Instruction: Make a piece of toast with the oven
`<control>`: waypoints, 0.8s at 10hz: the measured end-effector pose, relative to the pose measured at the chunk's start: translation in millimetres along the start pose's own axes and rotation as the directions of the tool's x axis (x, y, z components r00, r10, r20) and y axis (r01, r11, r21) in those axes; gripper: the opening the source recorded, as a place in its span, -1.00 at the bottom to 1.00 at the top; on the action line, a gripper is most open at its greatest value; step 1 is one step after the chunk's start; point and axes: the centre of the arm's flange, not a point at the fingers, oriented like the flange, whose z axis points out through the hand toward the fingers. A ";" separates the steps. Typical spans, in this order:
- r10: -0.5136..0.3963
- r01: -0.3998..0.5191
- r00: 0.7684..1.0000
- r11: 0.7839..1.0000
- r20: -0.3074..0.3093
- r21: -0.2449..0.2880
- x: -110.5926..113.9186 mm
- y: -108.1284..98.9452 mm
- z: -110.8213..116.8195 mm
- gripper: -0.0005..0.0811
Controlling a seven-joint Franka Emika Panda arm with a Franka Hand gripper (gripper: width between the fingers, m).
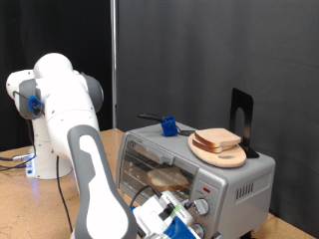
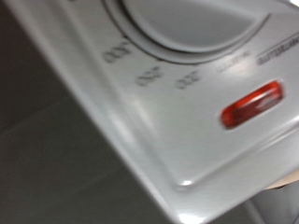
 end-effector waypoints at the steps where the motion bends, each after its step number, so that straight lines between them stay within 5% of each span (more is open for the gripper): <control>1: 0.083 -0.084 0.996 0.996 -0.009 -0.023 -0.3 1.3 -1.8 0.61; 4: 0.296 -0.300 0.953 0.952 -0.067 -0.064 -4.4 3.9 -9.2 0.68; 8: 0.381 -0.383 0.918 0.924 -0.110 0.000 -10.1 10.0 -8.6 0.68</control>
